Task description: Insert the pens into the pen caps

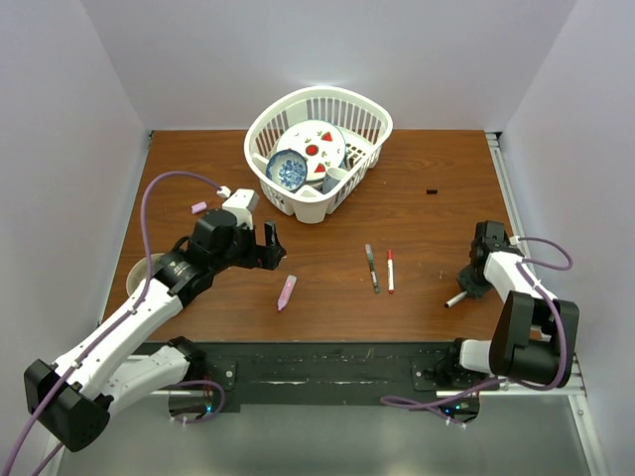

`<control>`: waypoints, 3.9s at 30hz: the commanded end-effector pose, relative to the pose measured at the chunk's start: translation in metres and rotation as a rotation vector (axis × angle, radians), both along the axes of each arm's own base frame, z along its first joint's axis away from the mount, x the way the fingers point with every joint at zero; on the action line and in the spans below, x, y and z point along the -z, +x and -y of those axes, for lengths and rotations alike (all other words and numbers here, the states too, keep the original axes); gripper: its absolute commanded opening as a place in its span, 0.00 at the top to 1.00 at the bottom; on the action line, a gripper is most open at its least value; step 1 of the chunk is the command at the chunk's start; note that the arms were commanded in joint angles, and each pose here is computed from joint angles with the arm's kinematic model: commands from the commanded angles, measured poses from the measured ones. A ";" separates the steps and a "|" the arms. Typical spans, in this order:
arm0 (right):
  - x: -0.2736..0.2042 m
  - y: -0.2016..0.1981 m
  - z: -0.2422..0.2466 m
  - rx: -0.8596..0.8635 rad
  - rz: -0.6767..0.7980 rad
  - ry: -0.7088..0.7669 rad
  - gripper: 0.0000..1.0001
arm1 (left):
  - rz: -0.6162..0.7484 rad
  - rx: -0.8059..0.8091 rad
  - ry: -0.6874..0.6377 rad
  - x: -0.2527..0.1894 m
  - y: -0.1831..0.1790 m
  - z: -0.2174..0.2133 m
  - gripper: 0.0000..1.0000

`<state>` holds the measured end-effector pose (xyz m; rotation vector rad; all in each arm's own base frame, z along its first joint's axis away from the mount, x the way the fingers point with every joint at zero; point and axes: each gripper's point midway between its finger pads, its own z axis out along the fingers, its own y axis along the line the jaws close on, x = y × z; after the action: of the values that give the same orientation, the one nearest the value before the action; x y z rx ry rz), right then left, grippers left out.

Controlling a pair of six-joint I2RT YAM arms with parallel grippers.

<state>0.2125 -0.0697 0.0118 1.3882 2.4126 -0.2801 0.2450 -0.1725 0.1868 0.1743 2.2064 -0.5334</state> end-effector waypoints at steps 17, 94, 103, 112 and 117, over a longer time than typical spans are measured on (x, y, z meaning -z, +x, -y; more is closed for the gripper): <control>-0.084 0.074 -0.120 -0.575 0.441 0.257 1.00 | 0.052 0.524 -0.446 -0.076 -0.041 0.092 0.14; -0.095 0.281 -0.039 -0.126 0.216 -0.113 0.59 | 0.202 0.375 -0.139 -0.047 -0.007 0.051 1.00; -0.079 0.307 -0.035 -0.016 0.202 -0.073 0.58 | 0.205 0.367 -0.125 -0.047 -0.005 0.049 1.00; -0.056 0.314 -0.037 0.015 0.186 -0.050 0.58 | 0.195 0.387 -0.137 -0.046 -0.006 0.052 1.00; -0.053 0.318 -0.036 0.026 0.197 -0.055 0.57 | 0.190 0.402 -0.151 -0.046 -0.007 0.054 1.00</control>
<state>0.5192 -0.0291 0.0469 1.3181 2.2990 -0.2178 0.2358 -0.2241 0.2266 0.5378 1.9800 -0.8521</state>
